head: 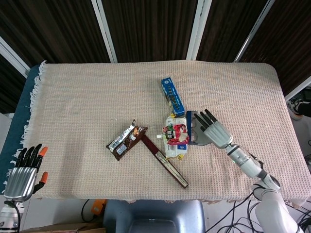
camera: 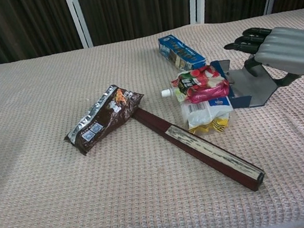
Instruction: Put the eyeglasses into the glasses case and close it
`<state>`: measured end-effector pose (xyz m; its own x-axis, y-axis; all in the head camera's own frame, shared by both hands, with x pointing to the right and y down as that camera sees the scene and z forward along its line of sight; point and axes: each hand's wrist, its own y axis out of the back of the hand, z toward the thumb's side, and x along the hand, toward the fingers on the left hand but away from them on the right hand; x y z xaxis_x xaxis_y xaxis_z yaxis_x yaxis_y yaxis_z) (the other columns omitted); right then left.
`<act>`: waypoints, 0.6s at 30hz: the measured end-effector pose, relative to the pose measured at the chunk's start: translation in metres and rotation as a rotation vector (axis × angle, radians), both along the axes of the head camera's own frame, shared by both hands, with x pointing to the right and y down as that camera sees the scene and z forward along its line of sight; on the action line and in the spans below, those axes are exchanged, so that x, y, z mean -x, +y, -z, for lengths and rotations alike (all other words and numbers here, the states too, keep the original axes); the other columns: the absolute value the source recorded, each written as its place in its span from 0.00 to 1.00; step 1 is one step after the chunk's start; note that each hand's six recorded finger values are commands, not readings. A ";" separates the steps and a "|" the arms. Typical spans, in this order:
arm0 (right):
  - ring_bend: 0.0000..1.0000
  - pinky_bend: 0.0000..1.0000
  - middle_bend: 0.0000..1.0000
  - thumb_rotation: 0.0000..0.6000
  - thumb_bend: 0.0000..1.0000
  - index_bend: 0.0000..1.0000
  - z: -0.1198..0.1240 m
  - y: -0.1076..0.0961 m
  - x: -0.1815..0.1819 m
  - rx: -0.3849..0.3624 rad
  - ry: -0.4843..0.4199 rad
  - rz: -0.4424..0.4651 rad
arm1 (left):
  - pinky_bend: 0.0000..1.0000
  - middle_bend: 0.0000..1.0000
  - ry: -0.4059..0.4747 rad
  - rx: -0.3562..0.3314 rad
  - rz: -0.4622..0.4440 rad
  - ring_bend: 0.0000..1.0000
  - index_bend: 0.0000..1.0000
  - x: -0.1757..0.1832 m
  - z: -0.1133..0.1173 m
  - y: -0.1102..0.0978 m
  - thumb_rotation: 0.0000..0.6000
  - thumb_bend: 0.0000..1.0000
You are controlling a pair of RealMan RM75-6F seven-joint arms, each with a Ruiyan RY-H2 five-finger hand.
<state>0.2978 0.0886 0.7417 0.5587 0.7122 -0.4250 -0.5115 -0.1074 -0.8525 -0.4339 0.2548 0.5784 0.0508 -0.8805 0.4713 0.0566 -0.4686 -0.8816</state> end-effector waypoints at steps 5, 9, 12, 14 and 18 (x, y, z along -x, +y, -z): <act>0.00 0.00 0.07 1.00 0.44 0.63 -0.004 -0.001 0.011 0.000 0.001 0.009 | 0.00 0.00 0.002 0.002 0.001 0.00 0.00 0.001 0.000 0.000 1.00 0.41; 0.00 0.00 0.08 1.00 0.46 0.66 -0.007 -0.001 0.016 0.000 0.006 0.021 | 0.00 0.00 0.006 0.000 0.003 0.00 0.00 0.001 0.001 0.000 1.00 0.41; 0.00 0.00 0.10 1.00 0.55 0.70 -0.005 0.001 0.015 0.001 0.001 0.023 | 0.00 0.00 0.009 0.000 0.002 0.00 0.00 0.002 0.002 0.000 1.00 0.41; 0.00 0.00 0.11 1.00 0.59 0.71 -0.004 0.001 0.012 0.002 0.006 0.026 | 0.00 0.00 0.012 0.001 0.002 0.00 0.00 0.002 0.002 0.000 1.00 0.41; 0.00 0.00 0.11 1.00 0.63 0.73 -0.002 0.004 0.000 0.003 0.020 0.030 | 0.00 0.00 0.015 0.002 -0.003 0.00 0.00 0.001 0.002 0.001 1.00 0.42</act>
